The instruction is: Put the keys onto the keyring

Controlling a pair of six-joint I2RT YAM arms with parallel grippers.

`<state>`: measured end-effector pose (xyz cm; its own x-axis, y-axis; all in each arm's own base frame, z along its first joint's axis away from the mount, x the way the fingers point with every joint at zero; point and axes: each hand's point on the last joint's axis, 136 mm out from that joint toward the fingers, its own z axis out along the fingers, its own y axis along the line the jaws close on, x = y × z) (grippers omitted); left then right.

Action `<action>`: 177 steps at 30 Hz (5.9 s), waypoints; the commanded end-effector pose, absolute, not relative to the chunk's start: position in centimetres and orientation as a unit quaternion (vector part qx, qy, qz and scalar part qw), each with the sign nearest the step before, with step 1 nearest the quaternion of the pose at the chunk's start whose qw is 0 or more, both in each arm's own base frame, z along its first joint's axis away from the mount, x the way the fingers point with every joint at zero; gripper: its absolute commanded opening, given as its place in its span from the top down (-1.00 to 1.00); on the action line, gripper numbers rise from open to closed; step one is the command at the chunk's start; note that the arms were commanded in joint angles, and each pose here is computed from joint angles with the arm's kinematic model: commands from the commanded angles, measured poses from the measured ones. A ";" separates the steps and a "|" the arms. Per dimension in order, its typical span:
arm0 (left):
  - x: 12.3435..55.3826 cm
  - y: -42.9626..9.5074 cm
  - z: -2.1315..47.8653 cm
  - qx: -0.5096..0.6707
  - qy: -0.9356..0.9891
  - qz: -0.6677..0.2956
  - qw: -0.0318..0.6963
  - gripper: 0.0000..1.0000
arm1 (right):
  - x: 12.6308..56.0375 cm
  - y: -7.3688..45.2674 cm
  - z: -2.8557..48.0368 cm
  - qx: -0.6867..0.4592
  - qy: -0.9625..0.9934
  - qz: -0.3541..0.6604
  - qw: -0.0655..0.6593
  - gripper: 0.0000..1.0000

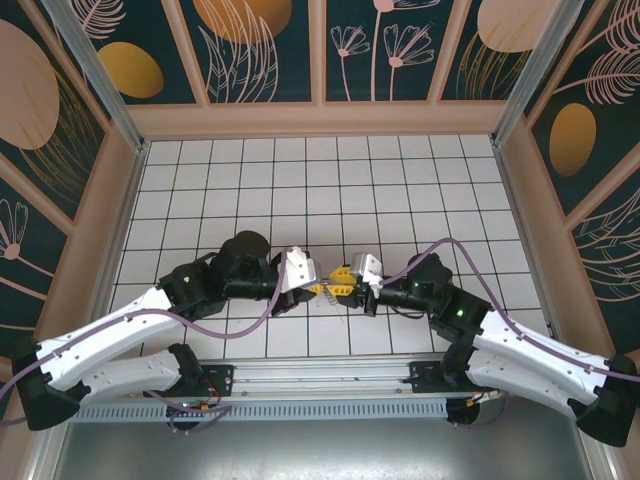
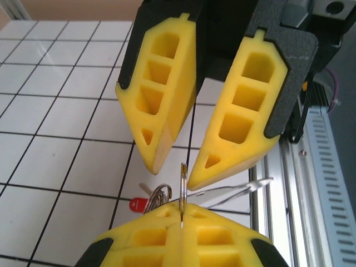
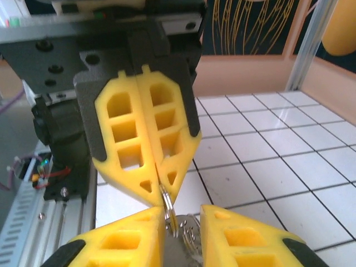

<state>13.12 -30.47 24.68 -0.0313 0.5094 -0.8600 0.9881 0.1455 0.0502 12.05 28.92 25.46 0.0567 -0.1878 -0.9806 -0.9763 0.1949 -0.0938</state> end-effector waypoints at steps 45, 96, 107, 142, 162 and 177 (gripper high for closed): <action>11.4 -31.3 27.5 0.529 0.610 -0.410 0.425 0.56 | 10.0 30.1 28.8 -0.477 0.479 0.462 0.574 1.00; 10.8 -31.4 29.8 0.546 0.585 -0.414 0.434 0.65 | 10.1 29.9 29.9 -0.486 0.460 0.439 0.599 1.00; 10.3 -31.6 30.7 0.532 0.566 -0.446 0.445 0.65 | 8.7 29.0 32.3 -0.454 0.399 0.502 0.619 1.00; 13.0 -30.5 28.0 0.571 0.627 -0.320 0.423 1.00 | 12.8 30.9 26.4 -0.521 0.567 0.318 0.554 1.00; 10.8 -31.0 28.6 0.563 0.594 -0.394 0.418 0.63 | 8.3 30.4 31.5 -0.515 0.442 0.434 0.592 1.00; 10.8 -30.2 29.4 0.556 0.587 -0.387 0.443 1.00 | 8.9 30.4 32.2 -0.503 0.449 0.436 0.596 0.89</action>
<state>10.73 -29.98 29.38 0.0011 0.3223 -0.9466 0.9964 0.0795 0.0282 9.22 30.49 28.41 0.1608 -0.0511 -0.9857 -0.9807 0.1042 -0.1654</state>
